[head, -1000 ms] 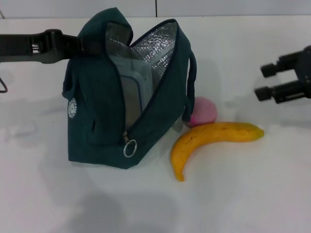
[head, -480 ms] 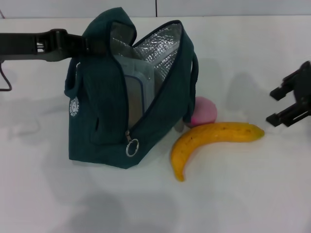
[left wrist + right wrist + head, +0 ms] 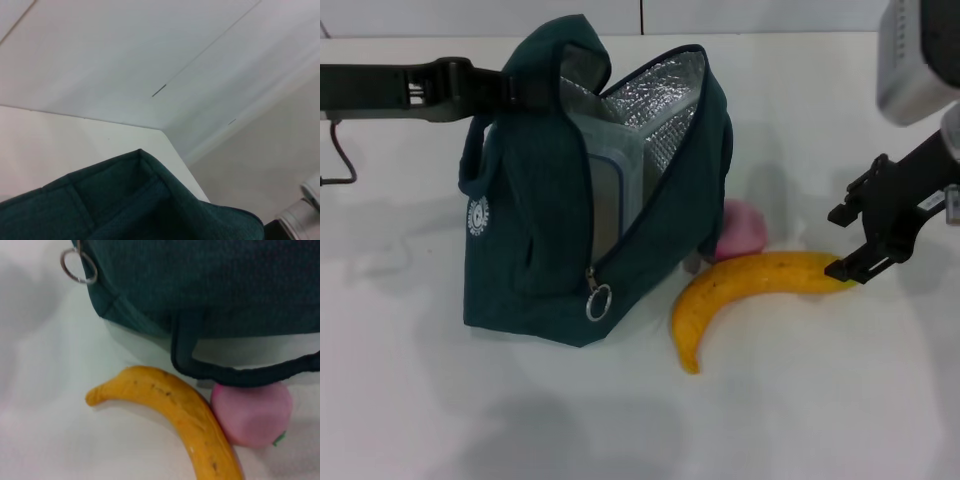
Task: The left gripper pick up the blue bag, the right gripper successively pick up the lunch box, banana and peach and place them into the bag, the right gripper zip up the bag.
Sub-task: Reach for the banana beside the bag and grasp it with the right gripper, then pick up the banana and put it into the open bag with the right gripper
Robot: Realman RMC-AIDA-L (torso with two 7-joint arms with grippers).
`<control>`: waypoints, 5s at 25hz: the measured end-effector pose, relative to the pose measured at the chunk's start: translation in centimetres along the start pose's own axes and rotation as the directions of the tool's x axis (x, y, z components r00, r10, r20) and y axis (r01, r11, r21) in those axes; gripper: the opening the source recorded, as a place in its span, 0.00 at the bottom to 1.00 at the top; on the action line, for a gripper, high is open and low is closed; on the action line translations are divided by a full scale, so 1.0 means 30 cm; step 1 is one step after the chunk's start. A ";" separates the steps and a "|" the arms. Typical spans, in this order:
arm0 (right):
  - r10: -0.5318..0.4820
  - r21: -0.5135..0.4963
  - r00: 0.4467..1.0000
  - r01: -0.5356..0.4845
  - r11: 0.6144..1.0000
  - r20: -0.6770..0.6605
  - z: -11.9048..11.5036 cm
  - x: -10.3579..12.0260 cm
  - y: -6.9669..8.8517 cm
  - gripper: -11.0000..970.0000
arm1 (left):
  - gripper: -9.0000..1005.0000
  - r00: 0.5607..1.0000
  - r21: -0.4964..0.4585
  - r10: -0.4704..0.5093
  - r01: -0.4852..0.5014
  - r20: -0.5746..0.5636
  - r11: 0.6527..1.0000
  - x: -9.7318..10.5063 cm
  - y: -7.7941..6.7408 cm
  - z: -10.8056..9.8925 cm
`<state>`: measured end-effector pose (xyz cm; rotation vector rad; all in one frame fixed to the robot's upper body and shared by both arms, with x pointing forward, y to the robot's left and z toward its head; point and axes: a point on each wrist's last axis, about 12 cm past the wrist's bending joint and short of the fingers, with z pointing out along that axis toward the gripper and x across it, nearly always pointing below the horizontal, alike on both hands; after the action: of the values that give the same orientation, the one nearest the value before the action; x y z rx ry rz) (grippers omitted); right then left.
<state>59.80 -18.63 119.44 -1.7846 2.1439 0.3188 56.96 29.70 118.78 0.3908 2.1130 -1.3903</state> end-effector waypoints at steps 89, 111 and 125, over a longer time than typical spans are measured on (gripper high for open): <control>-0.032 -0.199 0.977 0.075 0.977 0.211 -0.102 0.006 0.102 0.46 | 0.05 1.000 0.002 -0.007 0.007 -0.008 1.000 0.000 0.000 0.001; -0.158 0.226 0.984 0.136 0.965 0.082 -0.371 -0.268 0.010 0.46 | 0.05 1.000 0.018 -0.006 0.006 -0.024 1.000 -0.004 -0.009 0.016; -0.332 0.324 0.942 0.327 0.888 -0.043 -0.275 -0.430 0.053 0.46 | 0.05 0.999 0.027 -0.003 0.004 -0.034 1.000 -0.003 -0.013 0.028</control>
<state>59.40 -9.74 132.01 -1.8906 1.7148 -0.1056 57.08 28.77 118.86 0.4237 2.1249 -1.4249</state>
